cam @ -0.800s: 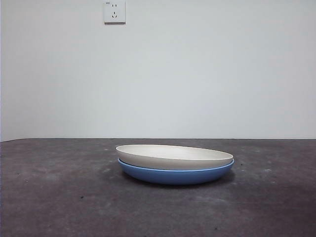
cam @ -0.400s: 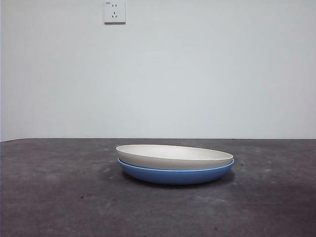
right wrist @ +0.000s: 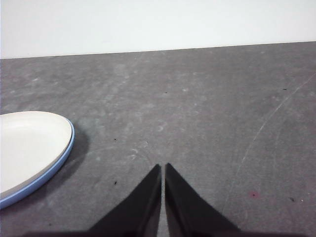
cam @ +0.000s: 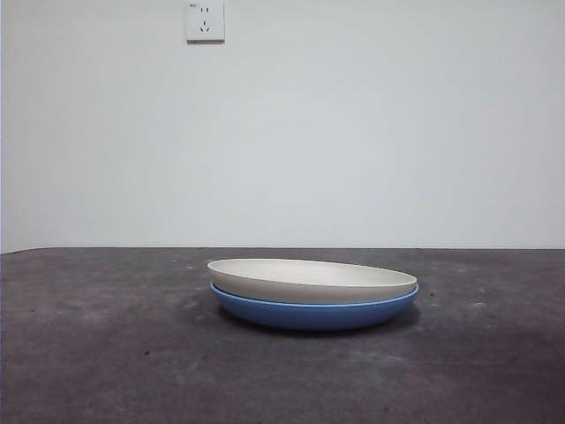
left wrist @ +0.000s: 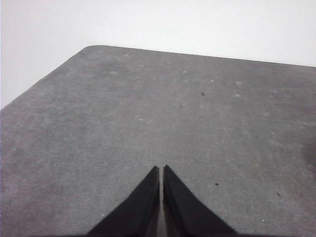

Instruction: Pick up the white plate, put it on the blue plate, put it on desk

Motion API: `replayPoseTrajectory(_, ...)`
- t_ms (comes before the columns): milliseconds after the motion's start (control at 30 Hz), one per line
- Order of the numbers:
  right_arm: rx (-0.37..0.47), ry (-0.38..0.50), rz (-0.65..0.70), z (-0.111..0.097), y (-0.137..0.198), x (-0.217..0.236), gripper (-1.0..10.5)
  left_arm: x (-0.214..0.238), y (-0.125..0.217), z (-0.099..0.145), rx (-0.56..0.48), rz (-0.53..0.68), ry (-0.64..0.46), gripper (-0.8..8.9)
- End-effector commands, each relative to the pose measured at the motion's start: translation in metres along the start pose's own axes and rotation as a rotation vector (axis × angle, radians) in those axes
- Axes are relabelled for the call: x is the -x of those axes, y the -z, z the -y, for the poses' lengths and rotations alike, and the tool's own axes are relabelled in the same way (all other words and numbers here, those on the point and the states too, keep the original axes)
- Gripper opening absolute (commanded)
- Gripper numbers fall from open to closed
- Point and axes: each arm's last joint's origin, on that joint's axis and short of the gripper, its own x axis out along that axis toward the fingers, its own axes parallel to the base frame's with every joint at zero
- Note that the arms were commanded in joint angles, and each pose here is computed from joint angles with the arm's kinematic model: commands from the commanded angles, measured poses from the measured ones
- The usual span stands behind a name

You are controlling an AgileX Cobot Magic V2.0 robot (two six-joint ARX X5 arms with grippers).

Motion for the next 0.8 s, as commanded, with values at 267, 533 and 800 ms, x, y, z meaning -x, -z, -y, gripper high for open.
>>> replayPoseTrajectory(267,-0.013,0.0,0.004,0.0004,0.0017,-0.0007,0.1,-0.0019,0.0071,-0.0006,0.008,-0.025,-0.003,0.13)
replayPoseTrajectory(533,-0.012,-0.005,0.003,-0.0001,0.0018,-0.0007,0.1,-0.0019,0.0071,-0.0006,0.008,-0.025,-0.003,0.13)
replayPoseTrajectory(800,-0.009,-0.029,-0.001,-0.0023,0.0021,-0.0011,0.1,-0.0019,0.0071,-0.0006,0.008,-0.025,-0.003,0.13)
